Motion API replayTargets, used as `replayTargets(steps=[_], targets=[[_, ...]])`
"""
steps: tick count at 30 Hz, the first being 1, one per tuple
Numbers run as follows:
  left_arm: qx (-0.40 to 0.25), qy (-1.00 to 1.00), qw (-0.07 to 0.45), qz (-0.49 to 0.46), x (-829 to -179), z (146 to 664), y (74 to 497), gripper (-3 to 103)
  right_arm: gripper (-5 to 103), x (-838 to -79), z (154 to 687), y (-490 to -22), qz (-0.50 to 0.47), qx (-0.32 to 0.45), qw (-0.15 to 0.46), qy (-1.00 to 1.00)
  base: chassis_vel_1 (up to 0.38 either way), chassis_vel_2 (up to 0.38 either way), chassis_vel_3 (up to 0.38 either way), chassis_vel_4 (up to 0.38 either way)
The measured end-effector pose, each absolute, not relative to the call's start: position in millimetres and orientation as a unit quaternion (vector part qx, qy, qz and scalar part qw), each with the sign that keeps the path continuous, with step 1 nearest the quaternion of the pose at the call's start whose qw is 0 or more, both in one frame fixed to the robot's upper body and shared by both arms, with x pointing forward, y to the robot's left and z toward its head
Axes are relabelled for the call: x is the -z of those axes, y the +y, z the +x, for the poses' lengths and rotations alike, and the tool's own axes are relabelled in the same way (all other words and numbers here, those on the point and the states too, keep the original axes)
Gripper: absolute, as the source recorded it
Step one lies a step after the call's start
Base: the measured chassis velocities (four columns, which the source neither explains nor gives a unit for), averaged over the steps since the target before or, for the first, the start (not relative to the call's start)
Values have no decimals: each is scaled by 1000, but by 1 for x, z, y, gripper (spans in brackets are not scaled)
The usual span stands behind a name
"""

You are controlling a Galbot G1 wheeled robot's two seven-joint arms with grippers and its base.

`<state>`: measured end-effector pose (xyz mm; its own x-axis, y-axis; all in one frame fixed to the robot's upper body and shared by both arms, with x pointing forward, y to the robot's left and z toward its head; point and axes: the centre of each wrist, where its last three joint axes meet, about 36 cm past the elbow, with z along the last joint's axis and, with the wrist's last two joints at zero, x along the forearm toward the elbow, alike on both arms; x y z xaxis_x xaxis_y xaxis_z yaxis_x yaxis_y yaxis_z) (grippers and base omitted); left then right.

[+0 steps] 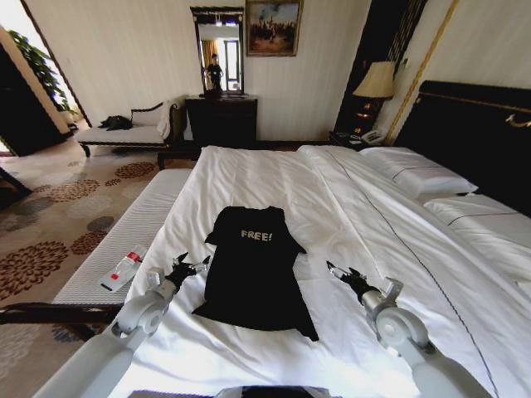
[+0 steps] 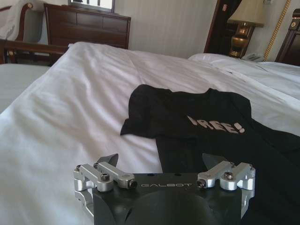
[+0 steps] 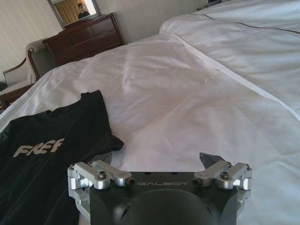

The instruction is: Fold the clothes on the bed.

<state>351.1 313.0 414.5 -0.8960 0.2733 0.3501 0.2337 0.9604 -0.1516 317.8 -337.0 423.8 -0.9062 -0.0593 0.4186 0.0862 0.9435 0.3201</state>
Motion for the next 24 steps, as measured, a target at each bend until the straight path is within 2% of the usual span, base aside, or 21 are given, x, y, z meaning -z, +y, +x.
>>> replayTargets(steps=[10, 24], targets=[[-95, -963, 208, -144, -427, 297, 307, 100, 100, -426, 263, -311, 9, 197, 263, -944, 0, 0, 0, 0], [-130, -944, 272, -137, -421, 254, 312, 100, 100, -418, 260, -298, -22, 231, 272, -934, 0, 0, 0, 0]])
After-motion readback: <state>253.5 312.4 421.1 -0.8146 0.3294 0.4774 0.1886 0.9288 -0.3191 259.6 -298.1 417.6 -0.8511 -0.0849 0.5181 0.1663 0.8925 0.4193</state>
